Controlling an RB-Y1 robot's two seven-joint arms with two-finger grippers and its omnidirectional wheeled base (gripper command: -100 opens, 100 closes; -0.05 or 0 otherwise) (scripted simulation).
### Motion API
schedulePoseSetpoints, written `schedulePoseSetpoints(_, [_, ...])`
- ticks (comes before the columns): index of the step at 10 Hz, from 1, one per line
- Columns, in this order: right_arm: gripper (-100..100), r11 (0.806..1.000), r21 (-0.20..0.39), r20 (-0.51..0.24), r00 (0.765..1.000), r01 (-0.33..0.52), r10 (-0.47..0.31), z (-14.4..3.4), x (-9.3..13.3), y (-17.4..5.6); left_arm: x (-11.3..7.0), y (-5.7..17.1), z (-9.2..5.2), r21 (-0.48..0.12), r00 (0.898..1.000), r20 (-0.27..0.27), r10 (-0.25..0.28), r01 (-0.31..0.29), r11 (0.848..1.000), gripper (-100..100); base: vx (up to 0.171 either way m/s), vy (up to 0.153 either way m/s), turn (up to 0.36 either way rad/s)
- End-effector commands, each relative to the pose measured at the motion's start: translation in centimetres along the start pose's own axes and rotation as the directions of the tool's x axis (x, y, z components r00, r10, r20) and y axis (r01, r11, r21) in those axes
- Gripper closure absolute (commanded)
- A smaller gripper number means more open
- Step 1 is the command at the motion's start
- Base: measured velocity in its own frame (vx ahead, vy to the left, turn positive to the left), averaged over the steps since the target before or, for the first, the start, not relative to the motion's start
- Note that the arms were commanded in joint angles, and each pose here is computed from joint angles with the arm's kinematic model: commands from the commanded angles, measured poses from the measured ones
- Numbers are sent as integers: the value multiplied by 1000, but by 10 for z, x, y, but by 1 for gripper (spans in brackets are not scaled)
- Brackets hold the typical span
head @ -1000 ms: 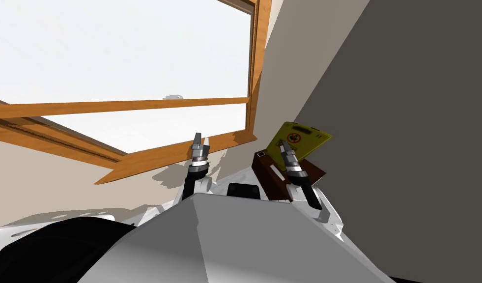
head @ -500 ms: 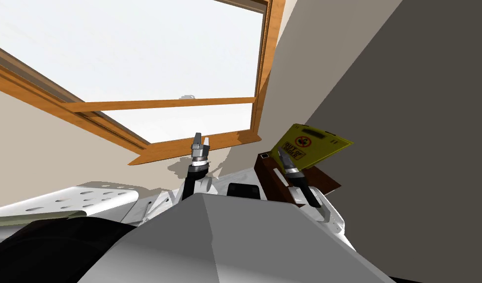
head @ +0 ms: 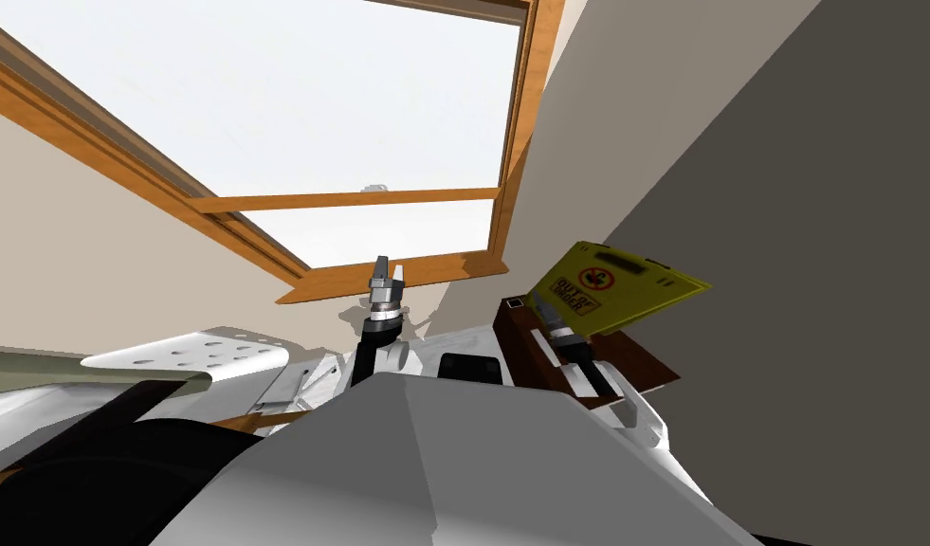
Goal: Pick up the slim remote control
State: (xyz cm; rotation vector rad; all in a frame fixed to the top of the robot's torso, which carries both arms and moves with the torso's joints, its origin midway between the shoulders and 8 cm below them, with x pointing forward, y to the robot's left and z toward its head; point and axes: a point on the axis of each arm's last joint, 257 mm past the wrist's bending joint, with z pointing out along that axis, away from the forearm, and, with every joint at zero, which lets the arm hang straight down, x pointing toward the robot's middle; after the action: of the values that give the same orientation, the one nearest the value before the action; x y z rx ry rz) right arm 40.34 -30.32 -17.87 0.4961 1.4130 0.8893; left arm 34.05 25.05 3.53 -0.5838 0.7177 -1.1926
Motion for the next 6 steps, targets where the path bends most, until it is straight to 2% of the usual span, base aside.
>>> schedulePoseSetpoints(1, [-100, 999, 37, -26, 1000, 16, -15, -4, 5, -21, 0, 0, 0, 0, 1000, 0, 0, 0, 1000, 0, -10, -42, 148])
schedulePoseSetpoints(2, [-100, 999, 37, -26, 1000, 16, -15, -4, 5, -21, 0, 0, 0, 0, 1000, 0, 0, 0, 1000, 0, -7, -19, -3])
schedulePoseSetpoints(3, [-100, 996, 70, -71, 996, 50, -45, -9, 13, -39, 0, 0, 0, 0, 1000, 0, 0, 0, 1000, 0, -9, -24, 228])
schedulePoseSetpoints(4, [-100, 995, 88, -75, 996, 50, -44, -12, 15, -48, 0, 0, 0, 0, 1000, 0, 0, 0, 1000, 0, -10, -31, 161])
schedulePoseSetpoints(5, [-100, 989, 122, -122, 990, 86, -71, -20, 22, -67, 0, 0, 0, 0, 1000, 0, 0, 0, 1000, 0, -9, -33, 312])
schedulePoseSetpoints(6, [-100, 986, 139, -126, 990, 87, -69, -23, 24, -75, 0, 0, 0, 0, 1000, 0, 0, 0, 1000, 0, -2, -36, 137])
